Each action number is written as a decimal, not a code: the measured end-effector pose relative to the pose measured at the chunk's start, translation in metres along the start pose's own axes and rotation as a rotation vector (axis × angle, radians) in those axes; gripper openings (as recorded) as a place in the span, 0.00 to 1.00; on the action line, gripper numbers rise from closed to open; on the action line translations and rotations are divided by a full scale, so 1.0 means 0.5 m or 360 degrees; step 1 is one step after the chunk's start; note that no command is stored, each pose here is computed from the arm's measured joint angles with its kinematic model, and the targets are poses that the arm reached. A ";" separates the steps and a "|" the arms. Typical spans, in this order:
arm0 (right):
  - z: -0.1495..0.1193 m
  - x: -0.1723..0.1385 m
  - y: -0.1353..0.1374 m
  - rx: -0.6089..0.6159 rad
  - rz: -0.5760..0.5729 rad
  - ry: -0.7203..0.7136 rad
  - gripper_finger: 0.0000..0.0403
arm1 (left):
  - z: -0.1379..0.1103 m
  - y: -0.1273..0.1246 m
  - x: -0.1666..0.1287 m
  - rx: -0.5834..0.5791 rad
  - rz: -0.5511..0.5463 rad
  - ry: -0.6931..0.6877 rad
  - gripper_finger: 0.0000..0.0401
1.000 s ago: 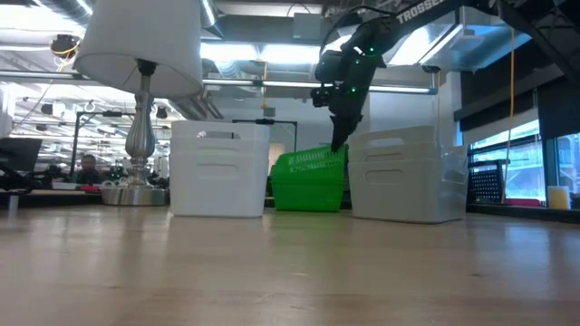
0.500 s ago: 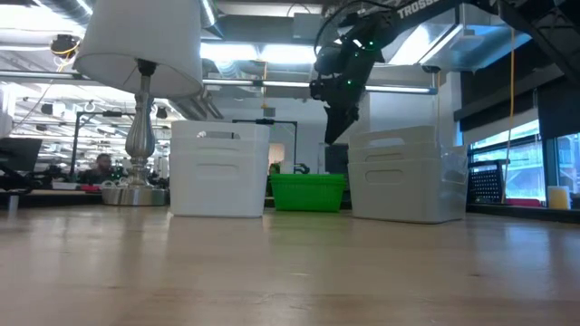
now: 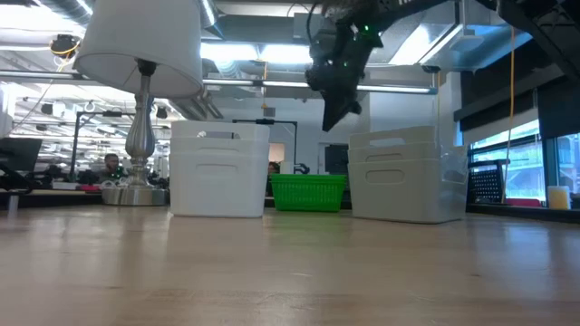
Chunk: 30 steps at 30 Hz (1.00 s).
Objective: Stack baskets by color
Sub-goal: Return to Home Position
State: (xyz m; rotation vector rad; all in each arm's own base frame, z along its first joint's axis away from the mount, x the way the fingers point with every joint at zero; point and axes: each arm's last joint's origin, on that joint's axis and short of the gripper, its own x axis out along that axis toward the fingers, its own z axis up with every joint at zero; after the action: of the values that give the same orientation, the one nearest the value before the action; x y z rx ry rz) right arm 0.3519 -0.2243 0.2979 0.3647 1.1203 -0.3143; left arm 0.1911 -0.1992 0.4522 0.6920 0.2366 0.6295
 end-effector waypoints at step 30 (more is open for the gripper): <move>-0.304 -0.469 0.532 -0.0880 0.0329 -0.0634 0.00 | -0.101 0.065 -0.040 -0.0587 -0.1165 0.0096 0.00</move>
State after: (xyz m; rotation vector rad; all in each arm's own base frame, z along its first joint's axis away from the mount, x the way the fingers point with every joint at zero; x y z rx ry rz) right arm 0.2463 0.0953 0.4863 -0.0758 0.7280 0.1099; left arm 0.1402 -0.1658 0.4356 0.1954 0.3921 -0.0153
